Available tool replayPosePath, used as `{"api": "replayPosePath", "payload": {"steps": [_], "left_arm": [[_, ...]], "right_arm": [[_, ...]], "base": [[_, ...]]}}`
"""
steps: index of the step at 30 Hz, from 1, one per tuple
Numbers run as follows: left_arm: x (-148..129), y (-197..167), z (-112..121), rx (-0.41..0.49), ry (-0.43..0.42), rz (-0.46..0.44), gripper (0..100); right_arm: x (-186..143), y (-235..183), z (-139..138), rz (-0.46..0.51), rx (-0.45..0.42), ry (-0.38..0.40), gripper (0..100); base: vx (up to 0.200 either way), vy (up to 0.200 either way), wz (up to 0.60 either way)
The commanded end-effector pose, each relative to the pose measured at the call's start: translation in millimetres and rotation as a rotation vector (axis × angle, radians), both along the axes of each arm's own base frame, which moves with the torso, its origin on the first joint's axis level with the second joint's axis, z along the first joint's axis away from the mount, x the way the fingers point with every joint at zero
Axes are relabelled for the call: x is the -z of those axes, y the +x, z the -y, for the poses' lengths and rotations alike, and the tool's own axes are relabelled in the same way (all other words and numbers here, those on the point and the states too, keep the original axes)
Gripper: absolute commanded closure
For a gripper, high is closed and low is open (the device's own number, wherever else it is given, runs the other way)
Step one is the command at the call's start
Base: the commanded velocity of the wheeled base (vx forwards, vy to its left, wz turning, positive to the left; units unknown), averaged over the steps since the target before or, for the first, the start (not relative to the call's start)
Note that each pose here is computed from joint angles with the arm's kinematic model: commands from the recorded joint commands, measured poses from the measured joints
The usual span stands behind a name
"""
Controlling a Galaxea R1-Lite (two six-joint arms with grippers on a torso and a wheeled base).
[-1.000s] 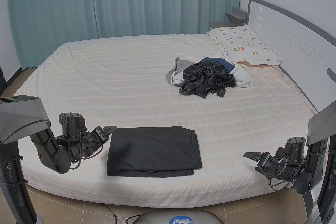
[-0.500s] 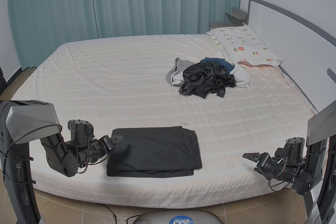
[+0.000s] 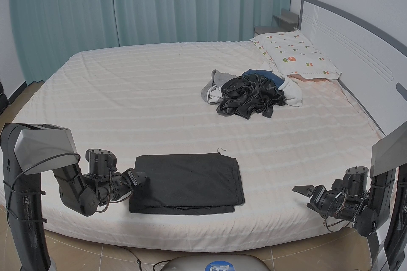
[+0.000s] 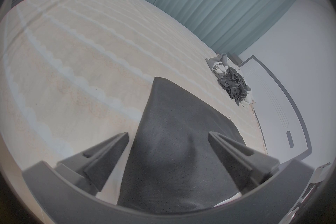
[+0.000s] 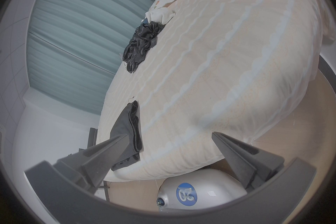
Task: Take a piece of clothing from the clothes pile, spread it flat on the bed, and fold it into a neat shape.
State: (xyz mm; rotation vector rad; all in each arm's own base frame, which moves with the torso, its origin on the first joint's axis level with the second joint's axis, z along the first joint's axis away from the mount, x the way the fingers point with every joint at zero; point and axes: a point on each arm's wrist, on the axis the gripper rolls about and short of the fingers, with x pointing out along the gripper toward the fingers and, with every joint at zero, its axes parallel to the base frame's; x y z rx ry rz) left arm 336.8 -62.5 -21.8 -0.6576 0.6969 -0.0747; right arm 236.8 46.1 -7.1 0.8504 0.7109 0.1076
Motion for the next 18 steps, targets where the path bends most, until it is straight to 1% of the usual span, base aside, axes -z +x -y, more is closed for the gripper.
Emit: {"api": "replayPosePath", "payload": {"steps": [1, 7, 12, 18], "left_arm": [[4.1, 1.7, 0.5, 0.0, 0.0, -0.006, 100], [6.1, 3.9, -1.9, -0.013, -0.002, -0.007, 100], [-1.7, -4.1, -5.4, -0.037, -0.025, -0.017, 100], [-0.6, -4.7, -8.1, -0.046, -0.023, -0.021, 100]], "right_arm": [[-0.8, 0.6, -0.2, 0.011, -0.001, 0.002, 0], [-0.8, 0.6, -0.2, 0.011, -0.001, 0.002, 0], [-0.8, 0.6, -0.2, 0.011, -0.001, 0.002, 0], [-0.7, 0.2, -0.2, 0.009, -0.001, 0.002, 0]], "base": [[0.0, 0.0, 0.0], [0.0, 0.0, 0.0], [0.0, 0.0, 0.0], [0.0, 0.0, 0.0]]}}
